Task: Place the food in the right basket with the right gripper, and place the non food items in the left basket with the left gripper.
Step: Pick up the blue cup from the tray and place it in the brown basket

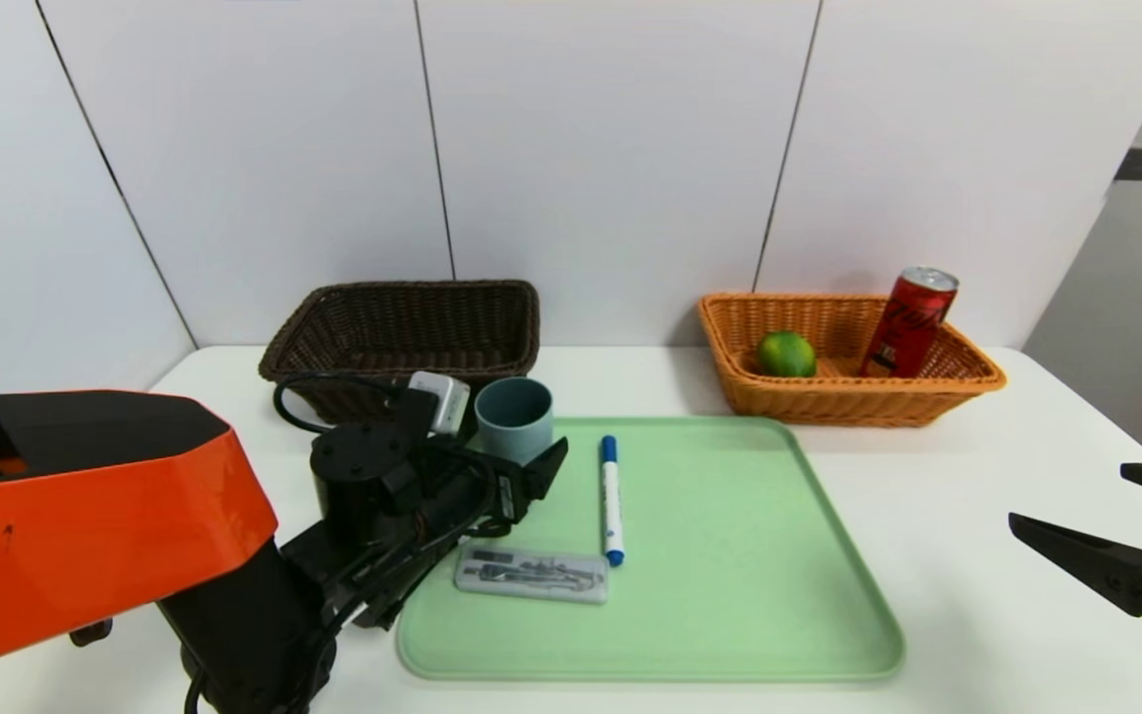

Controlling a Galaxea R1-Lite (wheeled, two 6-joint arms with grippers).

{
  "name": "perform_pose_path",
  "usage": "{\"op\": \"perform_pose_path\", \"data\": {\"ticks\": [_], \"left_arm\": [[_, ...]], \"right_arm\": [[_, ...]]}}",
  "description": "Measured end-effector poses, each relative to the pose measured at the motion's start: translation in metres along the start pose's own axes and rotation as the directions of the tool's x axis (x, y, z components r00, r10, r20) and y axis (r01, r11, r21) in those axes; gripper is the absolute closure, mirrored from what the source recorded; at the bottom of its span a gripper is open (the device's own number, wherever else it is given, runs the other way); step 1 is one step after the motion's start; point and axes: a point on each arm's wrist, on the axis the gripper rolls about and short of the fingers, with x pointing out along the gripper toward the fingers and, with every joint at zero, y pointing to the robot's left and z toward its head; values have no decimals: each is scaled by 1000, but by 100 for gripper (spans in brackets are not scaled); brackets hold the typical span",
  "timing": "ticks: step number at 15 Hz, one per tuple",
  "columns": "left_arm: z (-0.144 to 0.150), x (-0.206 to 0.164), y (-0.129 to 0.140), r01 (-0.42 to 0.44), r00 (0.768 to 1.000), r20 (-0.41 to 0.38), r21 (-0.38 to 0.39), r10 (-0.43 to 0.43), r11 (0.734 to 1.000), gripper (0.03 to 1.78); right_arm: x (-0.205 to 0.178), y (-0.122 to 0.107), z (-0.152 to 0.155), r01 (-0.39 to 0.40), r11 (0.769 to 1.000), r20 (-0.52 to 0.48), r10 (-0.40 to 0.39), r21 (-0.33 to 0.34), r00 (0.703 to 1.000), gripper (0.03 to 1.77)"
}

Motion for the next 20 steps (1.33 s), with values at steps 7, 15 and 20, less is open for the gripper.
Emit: {"op": "perform_pose_path", "data": {"ticks": [7,15,20], "left_arm": [[1,5,-1,-3,1000,16,-1,3,1000,12],[2,6,-1,-11,1000,22,-1,11,1000,69],[11,-2,-3,0,999,39,10,0,1000,69]], "right_arm": [[0,0,-1,-2,1000,-6,2,0,1000,10],[1,0,-1,-4,1000,-6,4,0,1000,10],[1,0,-3,-6,1000,-13,6,-2,1000,10]]}}
